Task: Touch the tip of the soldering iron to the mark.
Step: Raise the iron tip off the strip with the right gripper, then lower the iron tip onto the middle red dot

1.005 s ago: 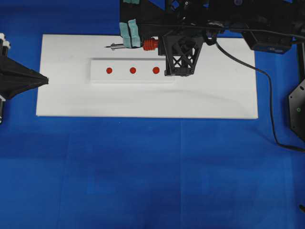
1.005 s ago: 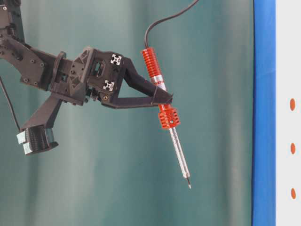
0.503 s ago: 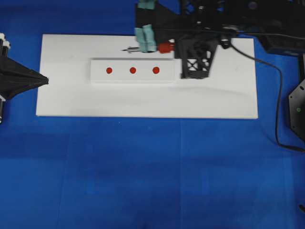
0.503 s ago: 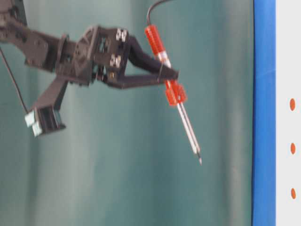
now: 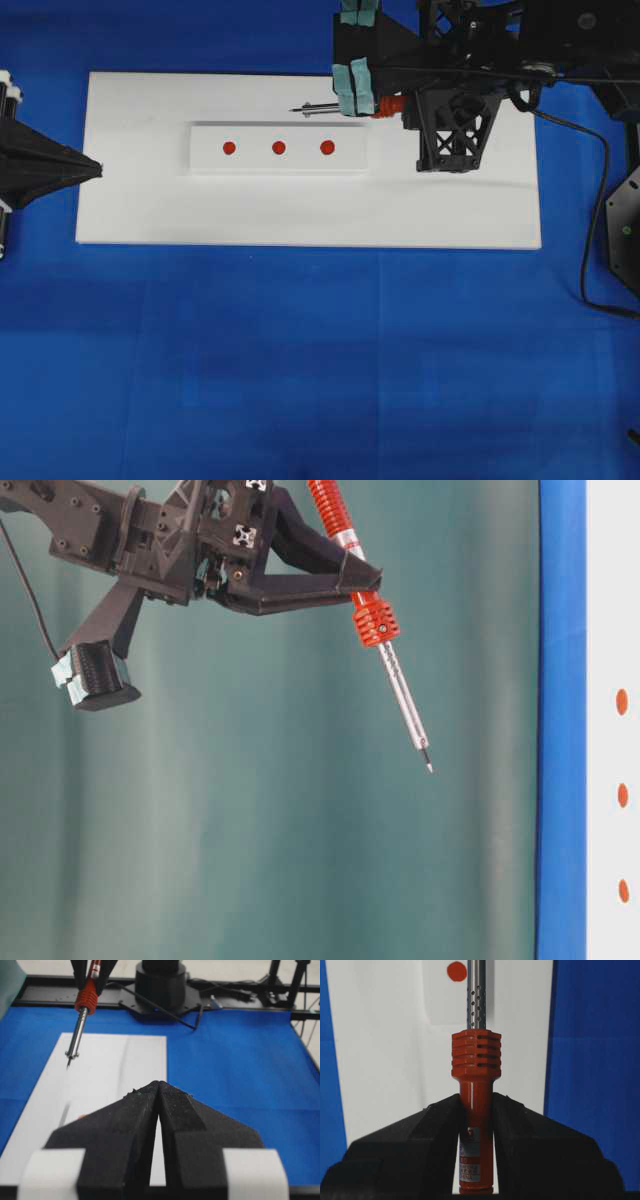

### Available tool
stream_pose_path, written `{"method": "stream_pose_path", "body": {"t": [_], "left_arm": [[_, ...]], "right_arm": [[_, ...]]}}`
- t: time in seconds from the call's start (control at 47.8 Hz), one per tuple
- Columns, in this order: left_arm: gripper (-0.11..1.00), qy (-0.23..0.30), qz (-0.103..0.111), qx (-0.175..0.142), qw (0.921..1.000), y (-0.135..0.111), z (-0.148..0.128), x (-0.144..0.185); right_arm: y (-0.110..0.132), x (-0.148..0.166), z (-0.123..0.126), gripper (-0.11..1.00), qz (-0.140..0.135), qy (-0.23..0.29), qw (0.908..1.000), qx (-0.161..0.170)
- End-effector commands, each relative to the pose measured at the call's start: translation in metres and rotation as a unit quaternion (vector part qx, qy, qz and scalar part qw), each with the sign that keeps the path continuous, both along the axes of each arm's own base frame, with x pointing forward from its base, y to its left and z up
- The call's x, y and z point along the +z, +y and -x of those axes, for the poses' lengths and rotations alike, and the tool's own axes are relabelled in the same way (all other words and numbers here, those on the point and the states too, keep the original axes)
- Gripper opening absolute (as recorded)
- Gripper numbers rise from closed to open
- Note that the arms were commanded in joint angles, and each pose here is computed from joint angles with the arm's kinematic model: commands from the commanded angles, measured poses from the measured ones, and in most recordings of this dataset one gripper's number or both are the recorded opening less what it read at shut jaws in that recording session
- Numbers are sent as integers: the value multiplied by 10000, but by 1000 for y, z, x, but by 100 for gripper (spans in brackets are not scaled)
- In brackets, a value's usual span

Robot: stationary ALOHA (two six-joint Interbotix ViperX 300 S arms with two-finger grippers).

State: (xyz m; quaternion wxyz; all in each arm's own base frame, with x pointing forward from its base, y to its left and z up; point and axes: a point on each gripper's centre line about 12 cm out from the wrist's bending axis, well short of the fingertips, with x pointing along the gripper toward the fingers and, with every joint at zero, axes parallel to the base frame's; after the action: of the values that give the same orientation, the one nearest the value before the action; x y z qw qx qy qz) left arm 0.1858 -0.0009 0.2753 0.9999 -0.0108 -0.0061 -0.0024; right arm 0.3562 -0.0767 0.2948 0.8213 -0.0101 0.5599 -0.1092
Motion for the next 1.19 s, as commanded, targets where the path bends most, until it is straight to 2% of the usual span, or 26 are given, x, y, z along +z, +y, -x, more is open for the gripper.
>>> {"method": "stream_pose_path", "body": {"t": [0.0, 0.565, 1.173], "left_arm": [[0, -54, -7, 6, 10000, 0, -1, 3], [0, -46, -7, 6, 10000, 0, -1, 3], [0, -54, 0, 6, 10000, 0, -1, 3]], "right_arm": [[0, 12, 0, 7, 43, -197, 9998, 1], [-1, 6, -3, 7, 33, -143, 9999, -3], [-9, -67, -35, 7, -65, 401, 9992, 47]]}}
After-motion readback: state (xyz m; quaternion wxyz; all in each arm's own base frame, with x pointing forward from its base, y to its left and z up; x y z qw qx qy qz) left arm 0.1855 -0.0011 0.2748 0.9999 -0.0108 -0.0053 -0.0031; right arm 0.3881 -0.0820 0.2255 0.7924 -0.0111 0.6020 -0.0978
